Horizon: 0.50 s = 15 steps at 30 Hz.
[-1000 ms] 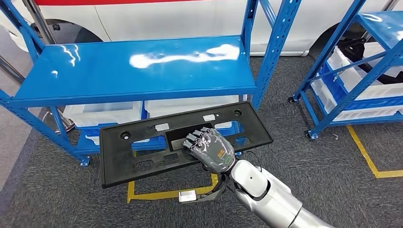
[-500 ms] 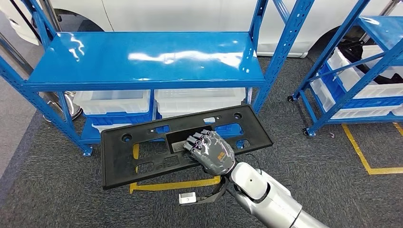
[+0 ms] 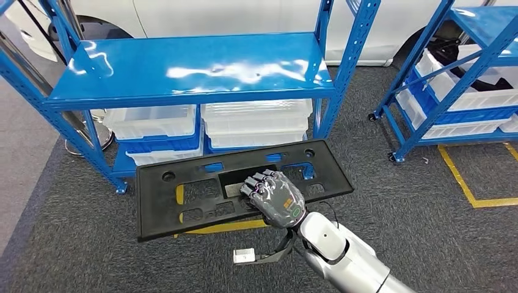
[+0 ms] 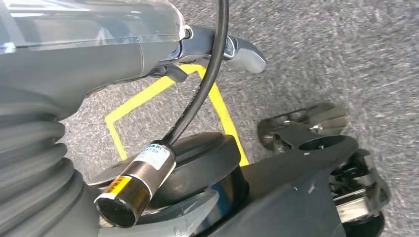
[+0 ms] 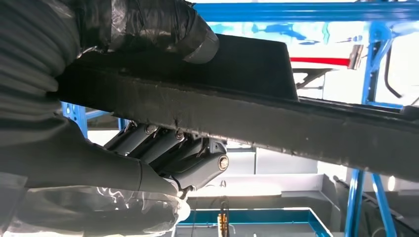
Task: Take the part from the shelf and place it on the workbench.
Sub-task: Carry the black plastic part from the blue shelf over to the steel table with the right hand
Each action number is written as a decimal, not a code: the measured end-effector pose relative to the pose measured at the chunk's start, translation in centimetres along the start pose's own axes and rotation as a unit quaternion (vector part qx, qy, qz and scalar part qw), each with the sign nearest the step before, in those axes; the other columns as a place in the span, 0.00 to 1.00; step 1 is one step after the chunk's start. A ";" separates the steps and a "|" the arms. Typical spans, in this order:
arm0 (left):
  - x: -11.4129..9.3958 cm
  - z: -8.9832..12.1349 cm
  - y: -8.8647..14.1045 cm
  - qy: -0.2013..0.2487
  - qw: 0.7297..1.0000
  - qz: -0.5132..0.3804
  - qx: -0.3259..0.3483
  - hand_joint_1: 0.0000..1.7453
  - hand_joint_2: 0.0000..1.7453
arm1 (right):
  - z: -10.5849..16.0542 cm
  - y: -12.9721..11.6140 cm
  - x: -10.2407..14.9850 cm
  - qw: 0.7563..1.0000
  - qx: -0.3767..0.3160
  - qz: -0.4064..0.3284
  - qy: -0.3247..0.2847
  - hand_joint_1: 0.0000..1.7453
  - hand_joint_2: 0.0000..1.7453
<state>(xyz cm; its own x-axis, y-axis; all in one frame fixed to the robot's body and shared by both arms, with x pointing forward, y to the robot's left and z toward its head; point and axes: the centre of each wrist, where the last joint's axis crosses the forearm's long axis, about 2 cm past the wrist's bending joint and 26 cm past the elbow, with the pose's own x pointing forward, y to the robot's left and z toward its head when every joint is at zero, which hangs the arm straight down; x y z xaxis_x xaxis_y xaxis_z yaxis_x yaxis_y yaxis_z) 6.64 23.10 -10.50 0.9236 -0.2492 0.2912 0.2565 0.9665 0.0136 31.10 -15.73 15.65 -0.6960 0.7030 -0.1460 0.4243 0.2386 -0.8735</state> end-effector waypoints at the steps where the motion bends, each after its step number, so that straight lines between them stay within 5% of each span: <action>1: 0.0 0.0 0.1 -0.001 1.000 0.000 0.001 0.00 1.00 | 0.0 0.0 0.0 1.000 0.001 0.000 0.000 0.95 1.00; 15: -0.8 0.0 0.8 0.035 0.999 0.001 0.010 0.00 1.00 | 1.3 1.0 0.8 1.000 0.013 -0.021 0.008 0.95 1.00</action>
<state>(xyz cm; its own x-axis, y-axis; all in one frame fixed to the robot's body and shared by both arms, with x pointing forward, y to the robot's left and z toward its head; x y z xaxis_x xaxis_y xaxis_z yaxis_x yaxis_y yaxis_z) 6.08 24.06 -10.69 0.9418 -0.2512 0.2232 0.2504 0.9676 0.0323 30.28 -15.81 14.04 -0.7027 0.7042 -0.1016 0.3797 0.2504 -0.8906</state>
